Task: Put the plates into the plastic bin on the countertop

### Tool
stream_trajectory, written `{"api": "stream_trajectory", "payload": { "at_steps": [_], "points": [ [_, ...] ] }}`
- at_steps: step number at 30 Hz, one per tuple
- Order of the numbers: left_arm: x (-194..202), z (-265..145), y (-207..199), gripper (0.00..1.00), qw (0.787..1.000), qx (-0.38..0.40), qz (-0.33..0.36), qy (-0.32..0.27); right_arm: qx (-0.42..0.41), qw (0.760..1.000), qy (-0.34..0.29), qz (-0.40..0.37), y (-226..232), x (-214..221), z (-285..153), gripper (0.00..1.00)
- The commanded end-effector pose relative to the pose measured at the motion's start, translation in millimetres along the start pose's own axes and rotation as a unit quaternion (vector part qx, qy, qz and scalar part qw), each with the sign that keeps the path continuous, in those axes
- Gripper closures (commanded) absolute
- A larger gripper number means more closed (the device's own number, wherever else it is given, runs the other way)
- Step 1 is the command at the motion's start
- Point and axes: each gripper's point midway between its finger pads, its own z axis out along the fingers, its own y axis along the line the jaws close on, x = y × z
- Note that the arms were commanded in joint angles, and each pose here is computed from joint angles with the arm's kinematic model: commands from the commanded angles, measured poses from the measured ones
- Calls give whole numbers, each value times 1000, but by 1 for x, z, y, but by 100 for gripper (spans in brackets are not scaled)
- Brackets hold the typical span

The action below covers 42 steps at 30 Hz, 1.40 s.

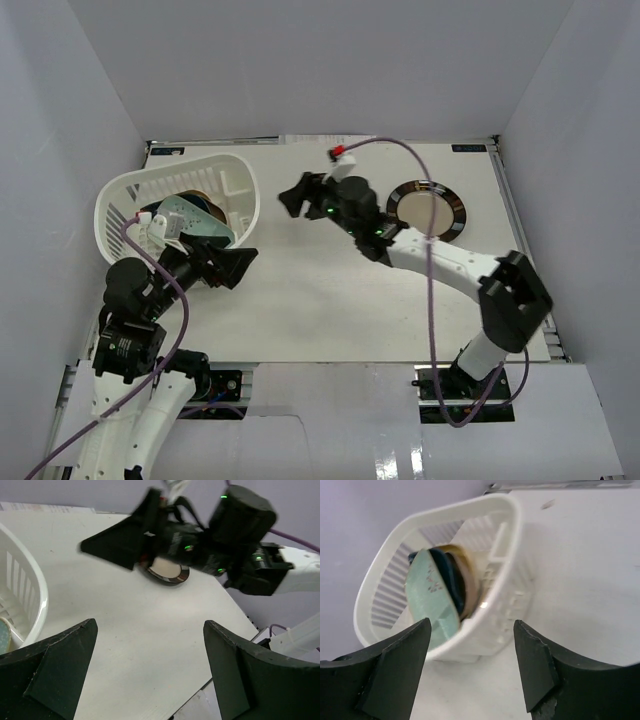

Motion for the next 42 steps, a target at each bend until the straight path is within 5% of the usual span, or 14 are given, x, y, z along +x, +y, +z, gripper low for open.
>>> {"api": "stream_trajectory", "payload": {
  "at_steps": [1,4,5,7,10,17,21,24,27,29,37,42],
  "points": [
    [16,4,10,2,1000,-7,2,14,94,989,-103,46,-93,-51,-59,27],
    [28,4,11,2,1000,0,2,22,193,970,-110,103,-180,-14,-126,26],
    [35,5,14,2,1000,-1,-1,28,235,953,-154,118,-213,-31,-160,25],
    [45,5,15,2,999,7,-1,37,327,918,-170,149,-277,0,-212,22],
    [56,7,14,2,999,20,-1,48,389,881,-199,184,-323,16,-262,18],
    [72,8,5,2,995,70,6,64,403,842,-194,301,-383,50,-283,23],
    [75,10,6,2,995,71,6,69,365,846,-211,327,-398,37,-262,27],
    [76,10,6,2,995,74,5,72,325,842,-212,374,-404,39,-241,44],
    [77,11,7,2,995,71,3,73,314,822,-228,417,-412,50,-236,75],
    [76,12,9,2,995,66,3,73,292,826,-238,420,-410,45,-231,92],
    [46,17,1,2,997,61,-20,37,132,897,-289,309,-315,-49,-230,92],
    [-22,9,-47,2,993,120,-8,-16,46,945,-236,223,-225,-84,-198,92]
  ]
}}
